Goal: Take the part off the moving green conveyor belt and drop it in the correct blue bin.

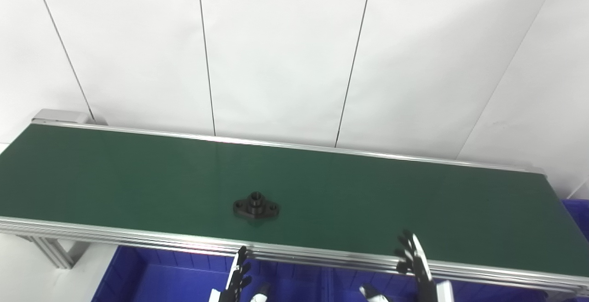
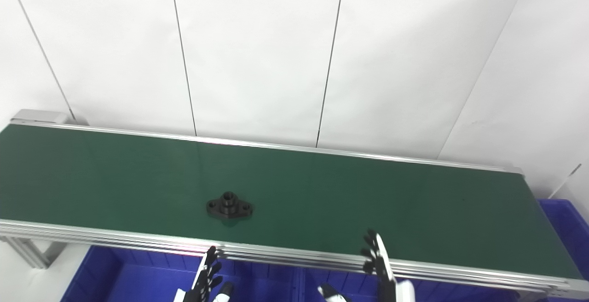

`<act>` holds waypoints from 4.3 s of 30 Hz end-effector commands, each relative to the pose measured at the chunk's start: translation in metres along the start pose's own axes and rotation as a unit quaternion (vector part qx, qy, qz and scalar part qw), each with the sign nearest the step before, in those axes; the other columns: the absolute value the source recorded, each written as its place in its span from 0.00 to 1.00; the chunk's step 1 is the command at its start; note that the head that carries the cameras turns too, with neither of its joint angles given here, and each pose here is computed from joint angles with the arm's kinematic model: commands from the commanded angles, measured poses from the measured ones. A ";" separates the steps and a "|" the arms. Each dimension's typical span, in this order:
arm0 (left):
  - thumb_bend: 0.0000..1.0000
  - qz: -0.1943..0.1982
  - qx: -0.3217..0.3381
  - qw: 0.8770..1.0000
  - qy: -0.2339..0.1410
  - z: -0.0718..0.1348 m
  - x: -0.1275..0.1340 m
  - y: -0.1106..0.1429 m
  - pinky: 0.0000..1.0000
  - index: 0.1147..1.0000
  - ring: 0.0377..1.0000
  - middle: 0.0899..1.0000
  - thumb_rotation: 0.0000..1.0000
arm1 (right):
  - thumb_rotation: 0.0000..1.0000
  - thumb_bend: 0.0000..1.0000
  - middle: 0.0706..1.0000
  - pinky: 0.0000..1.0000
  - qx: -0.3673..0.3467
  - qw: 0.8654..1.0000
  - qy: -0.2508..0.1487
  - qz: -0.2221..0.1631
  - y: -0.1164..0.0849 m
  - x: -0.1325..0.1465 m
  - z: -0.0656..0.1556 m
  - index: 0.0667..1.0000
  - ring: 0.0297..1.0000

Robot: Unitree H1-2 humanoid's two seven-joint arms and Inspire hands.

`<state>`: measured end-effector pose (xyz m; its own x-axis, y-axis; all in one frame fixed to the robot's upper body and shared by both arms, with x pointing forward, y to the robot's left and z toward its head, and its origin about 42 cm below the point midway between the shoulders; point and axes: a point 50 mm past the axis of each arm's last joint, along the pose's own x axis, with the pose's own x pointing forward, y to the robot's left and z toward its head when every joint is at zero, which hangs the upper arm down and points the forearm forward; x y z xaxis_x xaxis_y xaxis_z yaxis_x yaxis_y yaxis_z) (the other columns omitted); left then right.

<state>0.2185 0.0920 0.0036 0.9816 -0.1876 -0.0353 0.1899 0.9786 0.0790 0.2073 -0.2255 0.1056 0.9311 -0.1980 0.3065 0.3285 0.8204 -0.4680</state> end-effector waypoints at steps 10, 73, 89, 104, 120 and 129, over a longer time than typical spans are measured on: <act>0.51 -0.010 -0.019 0.999 -0.031 0.015 -0.005 -0.012 0.98 1.00 0.97 0.98 0.88 | 0.51 0.97 0.87 0.61 -0.174 0.982 -0.066 0.030 0.003 0.082 0.034 0.89 0.77; 0.49 -0.011 -0.048 0.998 -0.025 0.045 -0.030 -0.033 0.95 1.00 0.90 0.87 0.84 | 0.15 0.50 0.26 0.19 -0.396 0.886 0.035 0.238 0.082 0.190 -0.029 0.44 0.22; 0.50 -0.012 -0.055 0.998 -0.021 0.046 -0.031 -0.034 0.97 1.00 0.90 0.85 0.86 | 0.16 0.50 0.25 0.17 -0.375 0.900 0.019 0.220 0.084 0.183 -0.025 0.44 0.20; 0.50 -0.021 -0.054 0.998 -0.018 0.043 -0.023 -0.029 1.00 1.00 0.91 0.85 0.91 | 0.16 0.50 0.30 0.20 -0.333 0.921 -0.079 0.185 0.035 0.168 0.038 0.45 0.24; 0.53 -0.028 -0.044 0.999 -0.009 0.039 -0.021 -0.019 1.00 1.00 0.92 0.84 0.92 | 0.16 0.50 0.29 0.18 -0.293 0.937 -0.088 0.167 -0.015 0.117 0.046 0.45 0.23; 0.54 -0.031 -0.022 0.999 -0.017 0.061 -0.016 0.004 1.00 1.00 0.92 0.85 0.96 | 0.16 0.50 0.36 0.24 -0.308 0.929 -0.073 0.192 -0.015 0.081 0.052 0.45 0.29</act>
<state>0.1992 0.1066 0.0478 0.9704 -0.2341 -0.0591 0.2377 0.9693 0.0624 0.2693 -0.2338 0.1630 0.9898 0.1395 0.0284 -0.0207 0.3388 -0.9406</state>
